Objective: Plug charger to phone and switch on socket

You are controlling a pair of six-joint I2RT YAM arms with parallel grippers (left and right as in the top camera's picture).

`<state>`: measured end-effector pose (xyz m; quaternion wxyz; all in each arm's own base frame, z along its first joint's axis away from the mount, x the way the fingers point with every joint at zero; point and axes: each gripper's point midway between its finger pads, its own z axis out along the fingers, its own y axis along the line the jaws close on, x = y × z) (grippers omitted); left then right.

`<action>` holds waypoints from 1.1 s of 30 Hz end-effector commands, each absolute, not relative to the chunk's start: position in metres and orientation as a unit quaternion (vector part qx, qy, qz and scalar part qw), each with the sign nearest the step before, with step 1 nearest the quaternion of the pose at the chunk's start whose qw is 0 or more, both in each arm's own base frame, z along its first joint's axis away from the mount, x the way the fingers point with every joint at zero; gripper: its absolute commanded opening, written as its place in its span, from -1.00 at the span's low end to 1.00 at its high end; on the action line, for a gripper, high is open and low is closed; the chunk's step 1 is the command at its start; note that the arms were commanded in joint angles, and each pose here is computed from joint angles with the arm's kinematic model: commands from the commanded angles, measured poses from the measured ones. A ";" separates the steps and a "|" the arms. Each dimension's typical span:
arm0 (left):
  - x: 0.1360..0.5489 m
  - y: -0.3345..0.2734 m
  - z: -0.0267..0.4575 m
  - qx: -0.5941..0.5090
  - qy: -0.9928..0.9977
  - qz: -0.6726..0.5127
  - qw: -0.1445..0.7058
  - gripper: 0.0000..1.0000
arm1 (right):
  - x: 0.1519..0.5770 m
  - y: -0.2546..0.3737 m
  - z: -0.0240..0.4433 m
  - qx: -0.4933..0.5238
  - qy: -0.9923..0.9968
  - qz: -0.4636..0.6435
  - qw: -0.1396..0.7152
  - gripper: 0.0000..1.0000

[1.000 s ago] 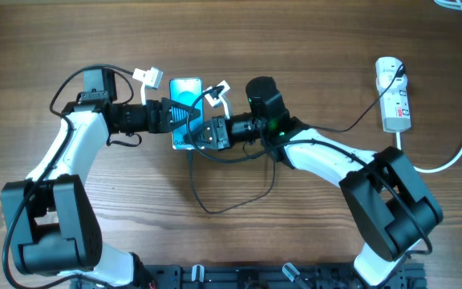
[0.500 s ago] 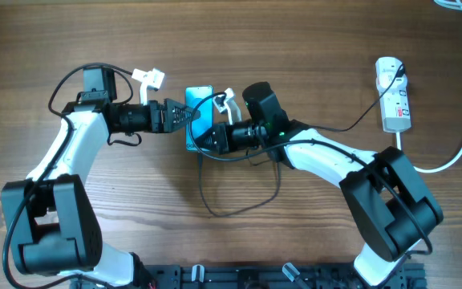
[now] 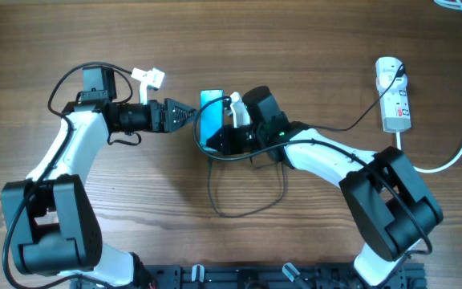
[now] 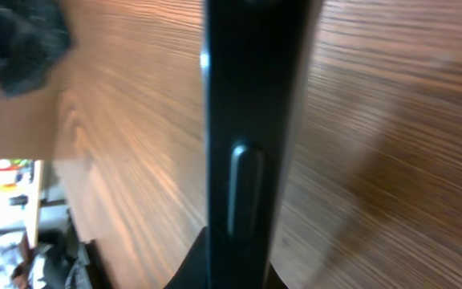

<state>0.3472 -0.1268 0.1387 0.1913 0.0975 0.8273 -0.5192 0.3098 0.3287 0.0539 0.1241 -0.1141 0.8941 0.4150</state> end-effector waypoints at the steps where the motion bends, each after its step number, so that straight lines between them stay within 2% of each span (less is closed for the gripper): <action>1: 0.349 -0.125 0.138 0.101 0.831 -0.509 0.198 1.00 | 0.325 0.317 0.043 -0.102 0.911 0.369 0.153 -0.91; 33: 0.348 -0.125 0.138 0.101 0.832 -0.509 0.198 1.00 | 0.325 0.307 0.033 -0.087 0.925 0.339 0.150 -0.88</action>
